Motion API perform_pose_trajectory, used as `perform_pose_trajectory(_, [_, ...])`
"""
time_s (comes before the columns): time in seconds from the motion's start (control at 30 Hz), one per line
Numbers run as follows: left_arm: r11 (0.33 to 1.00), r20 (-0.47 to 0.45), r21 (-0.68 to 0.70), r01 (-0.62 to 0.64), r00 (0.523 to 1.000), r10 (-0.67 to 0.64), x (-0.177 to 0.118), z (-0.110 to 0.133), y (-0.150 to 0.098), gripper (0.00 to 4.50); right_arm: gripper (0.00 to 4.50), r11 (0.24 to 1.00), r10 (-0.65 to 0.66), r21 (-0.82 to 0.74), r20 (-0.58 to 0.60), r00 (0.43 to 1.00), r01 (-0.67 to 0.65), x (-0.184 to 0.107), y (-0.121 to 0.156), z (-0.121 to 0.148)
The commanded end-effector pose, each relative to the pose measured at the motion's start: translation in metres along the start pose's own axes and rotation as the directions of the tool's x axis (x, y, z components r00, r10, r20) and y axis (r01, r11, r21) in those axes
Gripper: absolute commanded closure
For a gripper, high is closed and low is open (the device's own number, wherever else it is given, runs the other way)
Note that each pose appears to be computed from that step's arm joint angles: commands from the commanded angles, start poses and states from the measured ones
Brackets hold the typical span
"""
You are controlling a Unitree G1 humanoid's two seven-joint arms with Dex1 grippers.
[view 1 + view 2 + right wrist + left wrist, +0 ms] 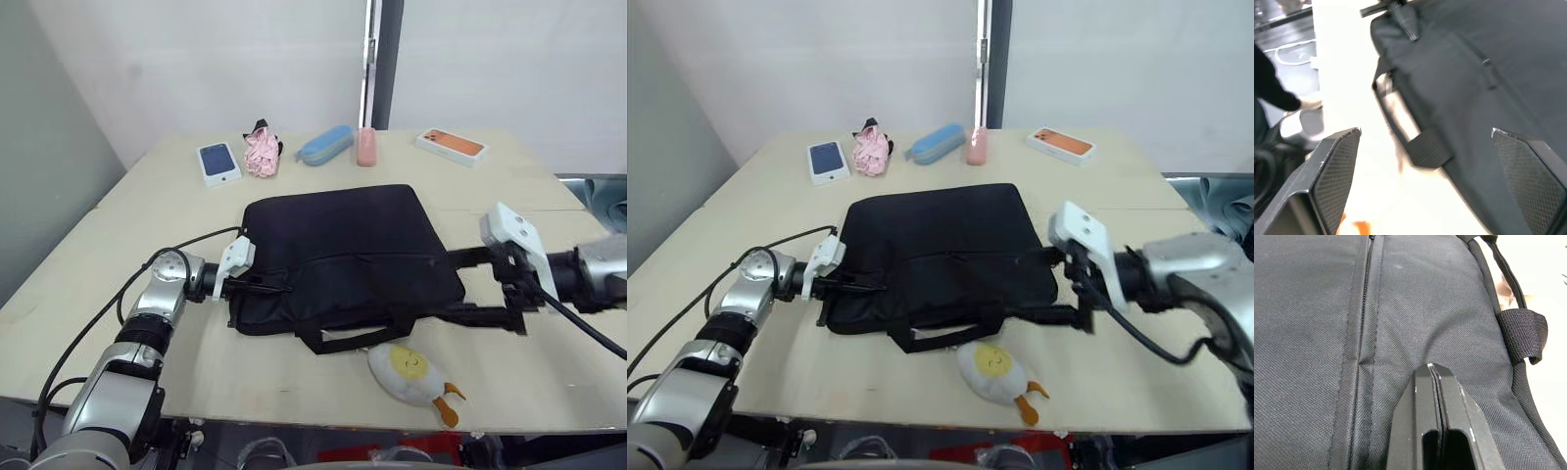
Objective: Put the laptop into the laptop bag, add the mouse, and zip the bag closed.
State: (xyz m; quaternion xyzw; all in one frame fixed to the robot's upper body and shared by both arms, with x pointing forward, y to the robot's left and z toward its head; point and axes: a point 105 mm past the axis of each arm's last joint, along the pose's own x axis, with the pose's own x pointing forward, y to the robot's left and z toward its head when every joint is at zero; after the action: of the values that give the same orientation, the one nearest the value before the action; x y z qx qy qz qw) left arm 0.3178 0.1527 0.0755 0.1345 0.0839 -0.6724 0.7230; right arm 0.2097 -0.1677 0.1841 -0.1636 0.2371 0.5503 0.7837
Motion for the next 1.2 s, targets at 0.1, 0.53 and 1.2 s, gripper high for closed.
perform_pose_trajectory(0.1, [0.989, -0.098, -0.127, 0.07, 0.992, -0.082, 0.004, -0.035, -0.019, 4.5, 0.03, 0.993, 0.098, 0.081, -0.09, 0.991, -0.091, 0.024, 0.034, -0.033])
perform_pose_trajectory(0.53, [0.989, -0.097, -0.126, 0.073, 0.992, -0.086, 0.004, -0.033, -0.018, 4.5, 0.03, 0.989, 0.025, 0.15, -0.081, 0.996, -0.013, 0.079, 0.024, -0.054])
perform_pose_trajectory(1.2, [0.989, -0.108, -0.114, 0.091, 0.989, -0.104, 0.006, -0.032, -0.017, 4.5, 4.46, 0.992, 0.035, 0.129, -0.18, 0.983, -0.011, 0.074, 0.029, -0.069])
